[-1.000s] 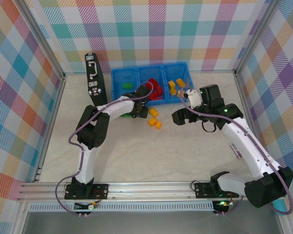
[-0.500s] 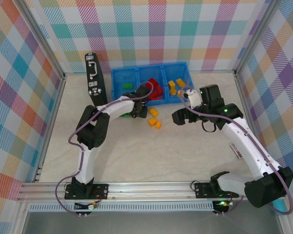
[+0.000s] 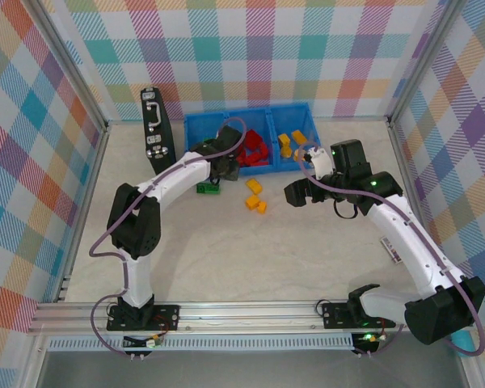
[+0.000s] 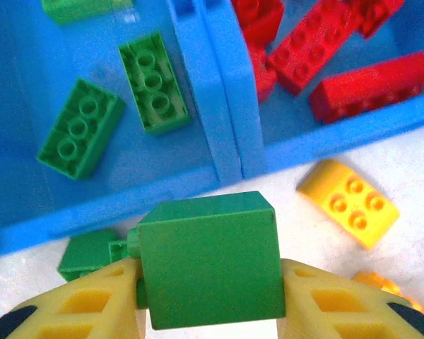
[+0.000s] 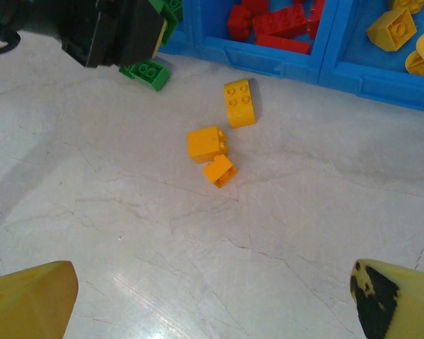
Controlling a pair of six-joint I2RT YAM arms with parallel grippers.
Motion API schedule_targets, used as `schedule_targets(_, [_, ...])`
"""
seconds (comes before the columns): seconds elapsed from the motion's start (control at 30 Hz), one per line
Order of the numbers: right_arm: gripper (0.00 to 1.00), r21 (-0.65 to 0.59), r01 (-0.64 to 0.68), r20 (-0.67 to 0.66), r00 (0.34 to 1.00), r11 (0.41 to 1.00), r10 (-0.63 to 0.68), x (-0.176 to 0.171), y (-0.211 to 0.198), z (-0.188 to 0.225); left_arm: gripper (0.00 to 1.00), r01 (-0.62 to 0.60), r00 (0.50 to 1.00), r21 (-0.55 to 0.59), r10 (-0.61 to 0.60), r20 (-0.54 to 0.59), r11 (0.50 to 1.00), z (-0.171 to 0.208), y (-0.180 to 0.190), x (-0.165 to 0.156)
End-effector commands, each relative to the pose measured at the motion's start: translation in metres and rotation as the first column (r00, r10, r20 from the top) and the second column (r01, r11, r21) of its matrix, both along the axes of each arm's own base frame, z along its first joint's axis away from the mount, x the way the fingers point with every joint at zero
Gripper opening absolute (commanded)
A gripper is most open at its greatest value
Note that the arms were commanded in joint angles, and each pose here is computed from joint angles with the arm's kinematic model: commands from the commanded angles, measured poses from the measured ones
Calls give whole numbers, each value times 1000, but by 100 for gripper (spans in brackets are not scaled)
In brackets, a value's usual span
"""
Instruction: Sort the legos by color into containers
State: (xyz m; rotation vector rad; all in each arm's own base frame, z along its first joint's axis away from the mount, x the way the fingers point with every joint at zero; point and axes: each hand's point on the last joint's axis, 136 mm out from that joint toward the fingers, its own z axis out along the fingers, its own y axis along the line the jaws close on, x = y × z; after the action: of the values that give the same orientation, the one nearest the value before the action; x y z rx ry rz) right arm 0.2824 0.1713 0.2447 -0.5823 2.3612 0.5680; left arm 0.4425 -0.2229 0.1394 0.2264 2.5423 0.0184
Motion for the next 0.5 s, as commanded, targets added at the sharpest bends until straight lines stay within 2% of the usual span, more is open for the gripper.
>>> schedule_targets(0.0, [99,17,-17,12,1000,1000,17,-5,4,4,43,-11,998,48,8,63,999,19,16,19])
schedule_targets(0.27, [99,1,-14,22,1000,1000,14,-4,1,6,44,-57,993,18,54,107,998,8,30,65])
schedule_targets(0.37, [99,-3,-14,27,1000,1000,14,-4,0,7,48,-71,993,18,69,99,997,-2,33,75])
schedule_targets(0.47, [99,-6,-12,25,1000,1000,12,-4,0,5,57,-77,993,24,75,92,997,-8,35,80])
